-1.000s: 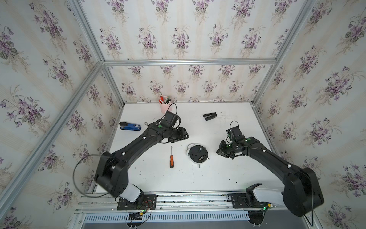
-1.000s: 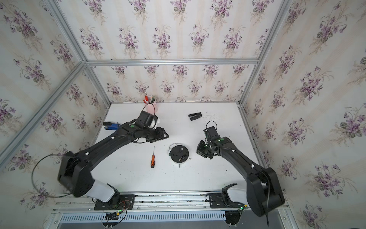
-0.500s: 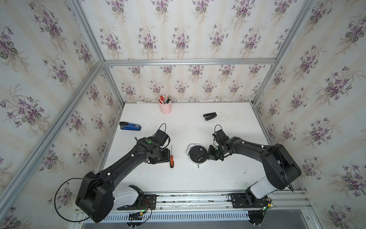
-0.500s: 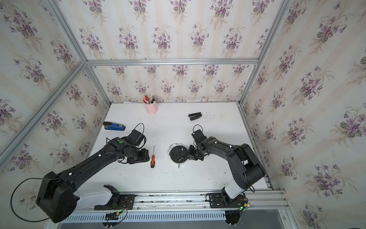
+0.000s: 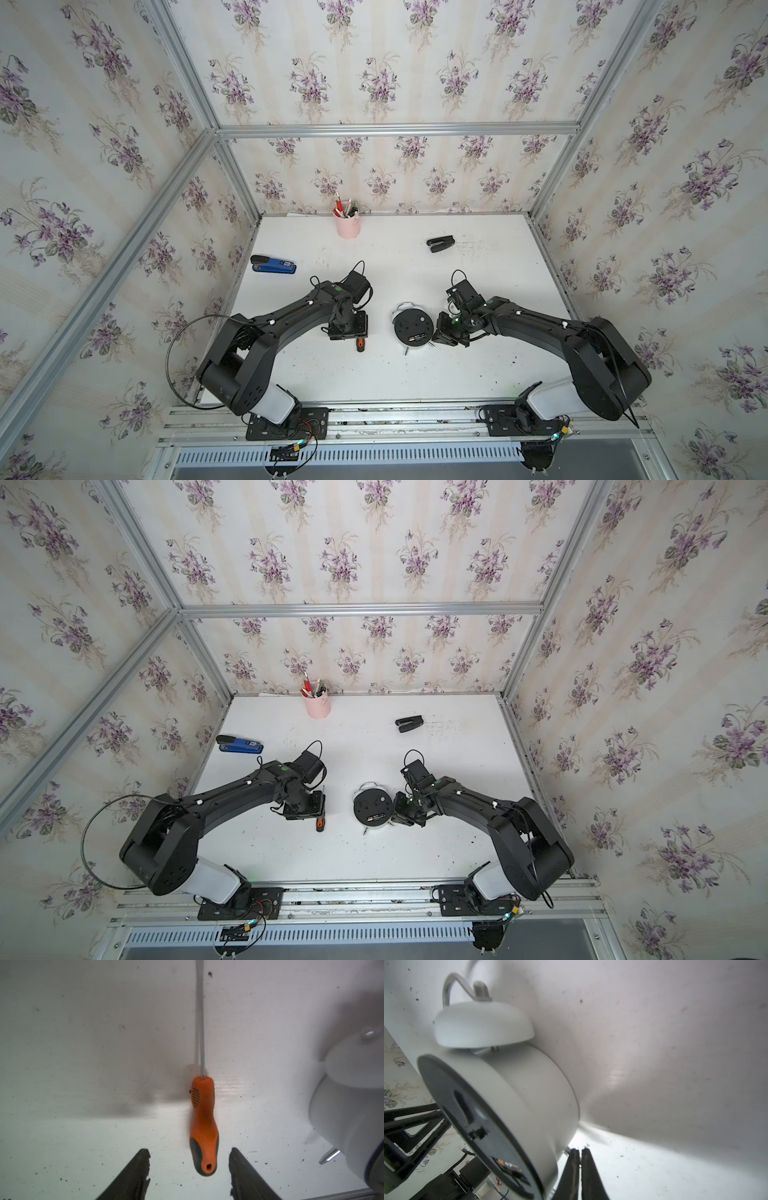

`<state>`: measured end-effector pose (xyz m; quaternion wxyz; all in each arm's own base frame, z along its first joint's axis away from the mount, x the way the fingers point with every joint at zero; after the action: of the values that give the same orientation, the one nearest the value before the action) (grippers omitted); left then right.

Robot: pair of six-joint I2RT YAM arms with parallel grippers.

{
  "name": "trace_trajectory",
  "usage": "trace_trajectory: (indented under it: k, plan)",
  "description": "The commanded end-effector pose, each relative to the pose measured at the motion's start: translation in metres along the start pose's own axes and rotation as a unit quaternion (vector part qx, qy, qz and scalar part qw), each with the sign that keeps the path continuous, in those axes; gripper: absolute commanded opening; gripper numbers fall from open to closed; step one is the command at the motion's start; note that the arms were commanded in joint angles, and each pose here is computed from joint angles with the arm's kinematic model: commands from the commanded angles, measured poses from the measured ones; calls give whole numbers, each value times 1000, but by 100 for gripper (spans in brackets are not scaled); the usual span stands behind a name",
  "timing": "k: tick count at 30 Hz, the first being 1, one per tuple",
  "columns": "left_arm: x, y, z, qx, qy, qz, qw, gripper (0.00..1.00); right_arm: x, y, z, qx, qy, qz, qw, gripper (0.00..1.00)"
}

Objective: Remove the battery from the alarm
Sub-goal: Pick up the screwdriver from the center of the board.

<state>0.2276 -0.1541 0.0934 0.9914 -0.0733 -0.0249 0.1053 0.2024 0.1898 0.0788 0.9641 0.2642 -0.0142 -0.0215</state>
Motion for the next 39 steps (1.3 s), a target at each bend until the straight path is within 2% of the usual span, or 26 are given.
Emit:
trace_trajectory:
  k: [1, 6, 9, 11, 14, 15, 17, 20, 23, 26, 28, 29, 31, 33, 36, 39]
  plan:
    - [5, -9, -2, 0, -6, -14, 1000, 65, -1, -6, 7, -12, 7, 10, 1000, 11]
    - [-6, -13, -17, 19, 22, -13, 999, 62, 13, -11, 15, -18, -2, 8, 1000, 11]
    - [-16, -8, -26, 51, 29, -11, 998, 59, 20, -9, 18, -18, -6, 13, 1000, 11]
    - [-14, -4, -30, 64, 24, -6, 998, 44, 25, -7, 19, -15, -11, 17, 1000, 11]
    - [-9, -10, -34, 67, 29, -21, 997, 36, 31, -3, 22, -13, -12, 22, 1000, 11]
    - [-8, -9, -38, 77, 36, -26, 996, 28, 33, 0, 23, -11, -16, 25, 1000, 11]
    - [-6, -9, -43, 90, 41, -38, 994, 19, 39, 6, 29, -7, -25, 33, 999, 11]
    - [-4, -14, -38, 79, 44, -60, 994, 13, 47, 16, 38, -1, -37, 43, 998, 11]
    - [-3, -19, -10, 65, 36, -94, 993, 5, 54, 29, 47, 23, -52, 53, 997, 11]
    - [-11, -40, 60, -27, 23, -161, 986, 5, 67, 47, 72, 81, -94, 49, 991, 13]
    - [-22, -49, 119, -84, 17, -207, 975, 5, 76, 59, 92, 146, -125, 26, 981, 21]
    - [-30, -52, 146, -110, 20, -227, 967, 5, 79, 68, 102, 180, -139, 23, 974, 29]
    - [-44, -50, 182, -145, 23, -248, 958, 6, 84, 89, 118, 230, -149, 22, 962, 37]
    - [-52, -48, 192, -156, 32, -253, 954, 5, 84, 109, 133, 268, -170, 23, 948, 43]
    - [-55, -45, 186, -151, 41, -250, 956, 5, 80, 130, 150, 296, -204, 18, 933, 49]
    - [-54, -49, 178, -159, 41, -242, 956, 4, 76, 143, 151, 297, -211, 24, 931, 49]
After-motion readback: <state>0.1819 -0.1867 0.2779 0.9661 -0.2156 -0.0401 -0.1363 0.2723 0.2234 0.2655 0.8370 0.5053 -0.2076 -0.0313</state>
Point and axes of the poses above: each gripper's point midway between its finger pads, its own z axis back along the fingers, its own y axis along the line the jaws close on, x = y × z, the point moved 5 cm from there along z, back along the fingers, and after that the axes turned 10 degrees about z, right-handed, at the moved point
